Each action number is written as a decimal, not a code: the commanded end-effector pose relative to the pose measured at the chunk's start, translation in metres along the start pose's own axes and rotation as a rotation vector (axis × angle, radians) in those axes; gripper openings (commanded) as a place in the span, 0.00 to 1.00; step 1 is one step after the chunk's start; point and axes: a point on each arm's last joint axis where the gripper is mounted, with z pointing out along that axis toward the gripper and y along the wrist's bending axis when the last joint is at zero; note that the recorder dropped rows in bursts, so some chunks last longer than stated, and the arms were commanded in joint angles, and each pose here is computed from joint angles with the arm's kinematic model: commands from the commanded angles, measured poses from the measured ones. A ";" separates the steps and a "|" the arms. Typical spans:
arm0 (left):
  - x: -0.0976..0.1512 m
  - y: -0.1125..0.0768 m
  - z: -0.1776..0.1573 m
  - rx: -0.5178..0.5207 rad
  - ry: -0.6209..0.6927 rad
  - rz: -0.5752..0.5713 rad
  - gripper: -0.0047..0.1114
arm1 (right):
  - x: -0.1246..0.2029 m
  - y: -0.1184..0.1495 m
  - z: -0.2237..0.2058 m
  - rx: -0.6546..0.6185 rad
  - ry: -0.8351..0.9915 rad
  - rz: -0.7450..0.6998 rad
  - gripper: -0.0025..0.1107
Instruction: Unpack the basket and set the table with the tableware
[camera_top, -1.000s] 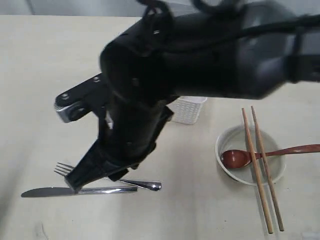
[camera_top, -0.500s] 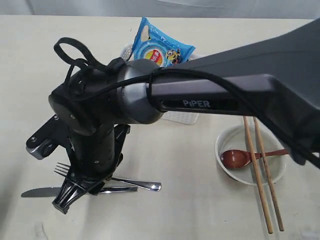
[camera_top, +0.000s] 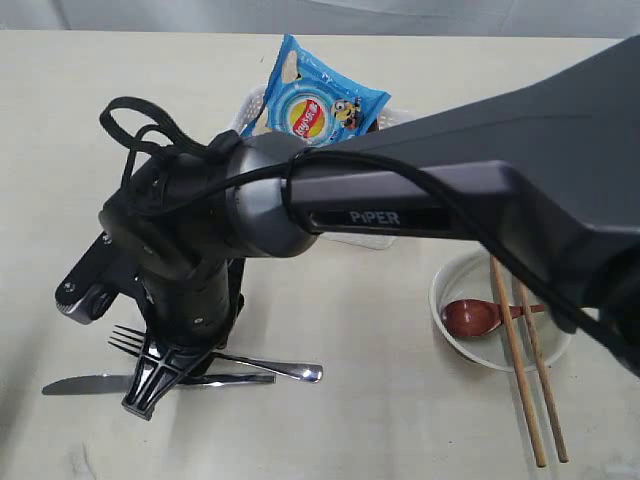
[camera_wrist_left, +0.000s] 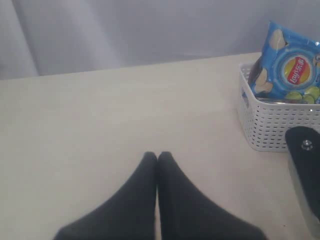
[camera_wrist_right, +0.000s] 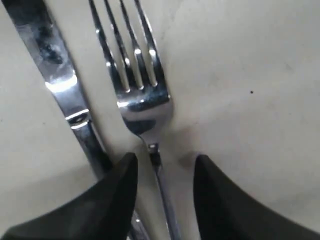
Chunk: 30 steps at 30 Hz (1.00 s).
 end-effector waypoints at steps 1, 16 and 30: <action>0.000 0.000 0.000 0.005 -0.005 -0.002 0.04 | 0.001 0.001 0.012 0.006 0.033 -0.015 0.35; 0.000 0.000 0.000 0.005 -0.005 -0.002 0.04 | 0.010 -0.009 0.013 0.117 0.134 0.038 0.02; 0.000 0.000 0.000 0.005 -0.005 -0.002 0.04 | 0.041 -0.059 -0.005 0.364 0.223 0.471 0.02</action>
